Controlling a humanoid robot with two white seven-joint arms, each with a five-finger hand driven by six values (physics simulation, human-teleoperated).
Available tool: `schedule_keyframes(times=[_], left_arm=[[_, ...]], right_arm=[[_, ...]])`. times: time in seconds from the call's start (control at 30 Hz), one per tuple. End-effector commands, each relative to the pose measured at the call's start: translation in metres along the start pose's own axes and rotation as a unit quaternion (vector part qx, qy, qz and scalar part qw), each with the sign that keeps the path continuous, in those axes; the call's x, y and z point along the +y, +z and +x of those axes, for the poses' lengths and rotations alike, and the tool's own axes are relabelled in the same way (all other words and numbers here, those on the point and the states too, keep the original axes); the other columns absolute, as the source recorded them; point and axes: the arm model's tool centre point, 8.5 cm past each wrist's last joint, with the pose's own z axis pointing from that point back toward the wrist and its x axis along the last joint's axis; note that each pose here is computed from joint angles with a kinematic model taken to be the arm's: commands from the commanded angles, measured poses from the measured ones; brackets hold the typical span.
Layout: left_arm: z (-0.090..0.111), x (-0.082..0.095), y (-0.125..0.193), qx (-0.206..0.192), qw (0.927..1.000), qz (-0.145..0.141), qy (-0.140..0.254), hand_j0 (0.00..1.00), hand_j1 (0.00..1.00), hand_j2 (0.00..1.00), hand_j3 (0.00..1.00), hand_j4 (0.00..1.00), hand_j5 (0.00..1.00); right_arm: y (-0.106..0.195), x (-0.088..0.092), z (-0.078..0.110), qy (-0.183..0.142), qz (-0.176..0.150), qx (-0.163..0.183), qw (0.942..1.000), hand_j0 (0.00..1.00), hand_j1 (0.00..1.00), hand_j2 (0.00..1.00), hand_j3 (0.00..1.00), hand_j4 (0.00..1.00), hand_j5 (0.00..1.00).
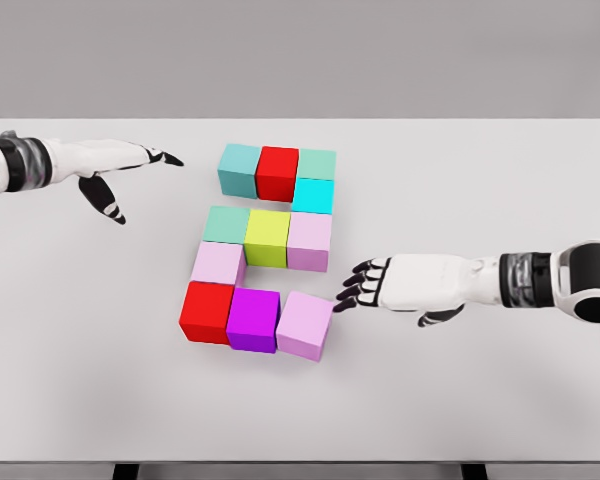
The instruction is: Assemble the squares on the desktop into the number 2
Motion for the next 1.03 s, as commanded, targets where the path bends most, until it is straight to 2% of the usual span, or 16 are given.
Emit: schedule_keyframes(times=[0.0,0.5,0.57,0.63,0.7,0.73,0.77,1.0], left_arm=[[0.000,0.000,0.001,-0.008,1.0000,0.001,-0.004,1.00,1.00,1.00,1.00,1.00,1.00],[-0.004,-0.002,0.001,-0.001,1.0000,-0.001,0.002,1.00,1.00,1.00,1.00,1.00,1.00],[-0.005,-0.002,0.001,0.000,1.0000,-0.001,0.004,1.00,1.00,1.00,1.00,1.00,1.00],[-0.004,-0.005,-0.001,-0.002,1.0000,-0.004,0.003,1.00,1.00,1.00,1.00,1.00,1.00],[-0.004,-0.008,-0.002,-0.004,1.0000,-0.006,0.004,1.00,1.00,1.00,1.00,1.00,1.00],[-0.004,-0.008,-0.002,-0.003,1.0000,-0.007,0.004,1.00,1.00,1.00,1.00,1.00,1.00],[-0.004,-0.008,-0.002,-0.004,1.0000,-0.006,0.004,1.00,1.00,1.00,1.00,1.00,1.00],[-0.005,-0.009,-0.002,-0.003,1.0000,-0.007,0.004,1.00,1.00,1.00,1.00,1.00,1.00]], right_arm=[[-0.002,-0.002,0.002,0.000,-0.004,-0.004,1.0000,1.00,1.00,1.00,1.00,1.00,1.00],[-0.003,-0.015,-0.002,0.007,-0.018,-0.001,0.9998,1.00,1.00,1.00,1.00,1.00,1.00],[0.001,-0.014,-0.010,0.001,-0.019,0.010,0.9998,1.00,1.00,1.00,1.00,1.00,1.00],[0.017,-0.022,-0.028,-0.003,-0.037,0.042,0.9984,1.00,1.00,1.00,1.00,1.00,1.00],[0.048,-0.029,-0.057,-0.027,-0.070,0.093,0.9928,1.00,1.00,1.00,1.00,1.00,1.00],[0.069,-0.027,-0.077,-0.100,-0.124,0.097,0.9824,1.00,1.00,1.00,1.00,1.00,1.00],[0.076,-0.027,-0.083,-0.117,-0.136,0.098,0.9789,1.00,1.00,1.00,1.00,1.00,1.00],[0.075,-0.027,-0.082,-0.115,-0.134,0.097,0.9795,1.00,1.00,1.00,1.00,1.00,1.00]])
